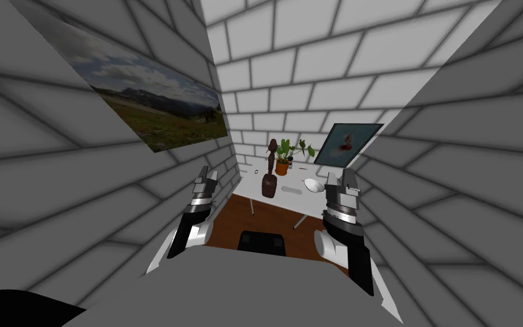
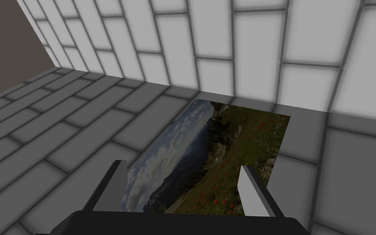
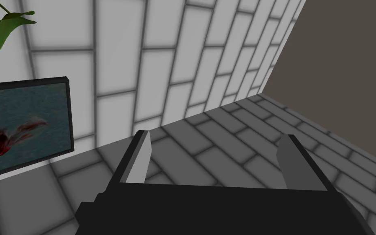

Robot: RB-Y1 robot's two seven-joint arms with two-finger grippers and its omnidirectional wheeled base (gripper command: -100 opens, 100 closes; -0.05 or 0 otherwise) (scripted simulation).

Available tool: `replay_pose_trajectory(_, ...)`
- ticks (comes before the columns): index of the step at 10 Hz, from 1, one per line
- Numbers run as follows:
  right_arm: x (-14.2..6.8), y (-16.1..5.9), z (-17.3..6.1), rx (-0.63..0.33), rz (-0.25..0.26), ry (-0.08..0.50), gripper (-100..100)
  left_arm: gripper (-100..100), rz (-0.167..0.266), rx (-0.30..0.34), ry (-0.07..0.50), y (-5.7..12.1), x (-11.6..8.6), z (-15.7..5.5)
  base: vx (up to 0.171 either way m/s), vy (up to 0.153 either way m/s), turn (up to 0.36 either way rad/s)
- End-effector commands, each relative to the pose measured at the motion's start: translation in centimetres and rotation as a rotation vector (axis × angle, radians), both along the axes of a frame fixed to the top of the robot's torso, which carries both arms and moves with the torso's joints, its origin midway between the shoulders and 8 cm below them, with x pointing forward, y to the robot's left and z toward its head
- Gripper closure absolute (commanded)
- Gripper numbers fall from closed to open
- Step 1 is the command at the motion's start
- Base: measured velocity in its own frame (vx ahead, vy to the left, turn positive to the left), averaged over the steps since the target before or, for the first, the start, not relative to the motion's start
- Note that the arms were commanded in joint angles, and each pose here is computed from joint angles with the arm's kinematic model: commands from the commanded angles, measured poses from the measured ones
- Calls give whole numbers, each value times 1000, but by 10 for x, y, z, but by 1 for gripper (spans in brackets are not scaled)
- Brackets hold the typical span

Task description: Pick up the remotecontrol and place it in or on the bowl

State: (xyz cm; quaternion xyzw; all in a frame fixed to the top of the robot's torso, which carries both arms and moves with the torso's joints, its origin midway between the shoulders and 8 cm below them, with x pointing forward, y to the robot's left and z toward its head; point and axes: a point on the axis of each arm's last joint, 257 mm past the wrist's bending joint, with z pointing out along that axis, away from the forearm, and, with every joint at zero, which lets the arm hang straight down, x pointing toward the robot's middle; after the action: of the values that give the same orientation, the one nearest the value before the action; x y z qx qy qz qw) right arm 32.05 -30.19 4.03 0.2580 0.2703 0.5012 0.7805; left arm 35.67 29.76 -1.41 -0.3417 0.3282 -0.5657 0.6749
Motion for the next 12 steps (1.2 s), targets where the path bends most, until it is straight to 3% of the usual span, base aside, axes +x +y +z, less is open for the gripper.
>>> replay_pose_trajectory(1, 3, 2, -6, -35, 6, 26, -100, 0, 0, 0, 0, 0, 0, 0, -21, 0, 64)
replay_pose_trajectory(5, 13, 5, -42, -180, 12, 161, -100, 0, 0, 0, 0, 0, 0, 0, -68, -5, 131)
replay_pose_trajectory(9, 20, -8, -106, -365, -6, 369, -100, 0, 0, 0, 0, 0, 0, 0, -102, -18, 240)
replay_pose_trajectory(10, 20, -7, -106, -374, -2, 370, -100, 0, 0, 0, 0, 0, 0, 0, -68, 4, 59)
replay_pose_trajectory(12, 18, -19, -145, -474, -13, 490, -100, 0, 0, 0, 0, 0, 0, 0, -70, 5, 256)
